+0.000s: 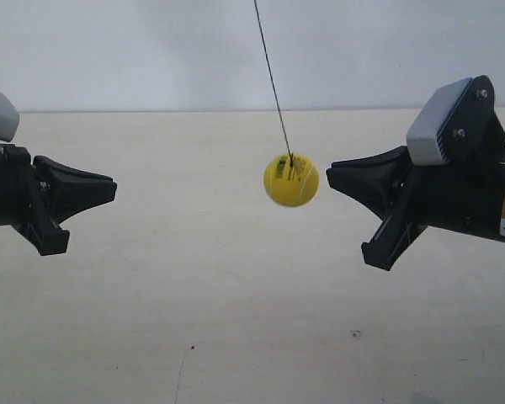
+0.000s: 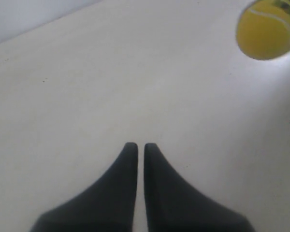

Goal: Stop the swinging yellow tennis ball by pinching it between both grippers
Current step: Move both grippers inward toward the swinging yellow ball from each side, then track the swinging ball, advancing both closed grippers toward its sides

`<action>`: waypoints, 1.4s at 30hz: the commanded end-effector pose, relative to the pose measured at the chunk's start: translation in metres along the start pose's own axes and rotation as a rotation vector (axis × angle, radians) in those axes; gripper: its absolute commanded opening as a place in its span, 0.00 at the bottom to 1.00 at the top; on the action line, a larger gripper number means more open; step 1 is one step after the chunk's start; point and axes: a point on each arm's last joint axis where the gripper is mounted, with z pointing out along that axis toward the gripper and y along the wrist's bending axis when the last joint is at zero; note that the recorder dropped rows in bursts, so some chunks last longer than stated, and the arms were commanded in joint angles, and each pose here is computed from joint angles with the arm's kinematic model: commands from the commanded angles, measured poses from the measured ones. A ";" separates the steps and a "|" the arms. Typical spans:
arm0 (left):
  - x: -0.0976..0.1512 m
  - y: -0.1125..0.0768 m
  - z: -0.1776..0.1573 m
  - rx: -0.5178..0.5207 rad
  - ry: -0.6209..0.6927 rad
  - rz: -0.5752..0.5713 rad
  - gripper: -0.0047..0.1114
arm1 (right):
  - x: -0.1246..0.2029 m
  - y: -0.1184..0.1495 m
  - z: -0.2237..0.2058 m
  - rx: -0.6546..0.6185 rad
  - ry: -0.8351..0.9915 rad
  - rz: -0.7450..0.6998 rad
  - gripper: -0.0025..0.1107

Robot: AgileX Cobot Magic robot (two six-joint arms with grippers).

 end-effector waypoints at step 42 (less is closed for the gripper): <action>0.014 -0.005 0.018 0.167 -0.071 0.012 0.08 | 0.019 -0.007 0.028 -0.095 -0.019 0.014 0.02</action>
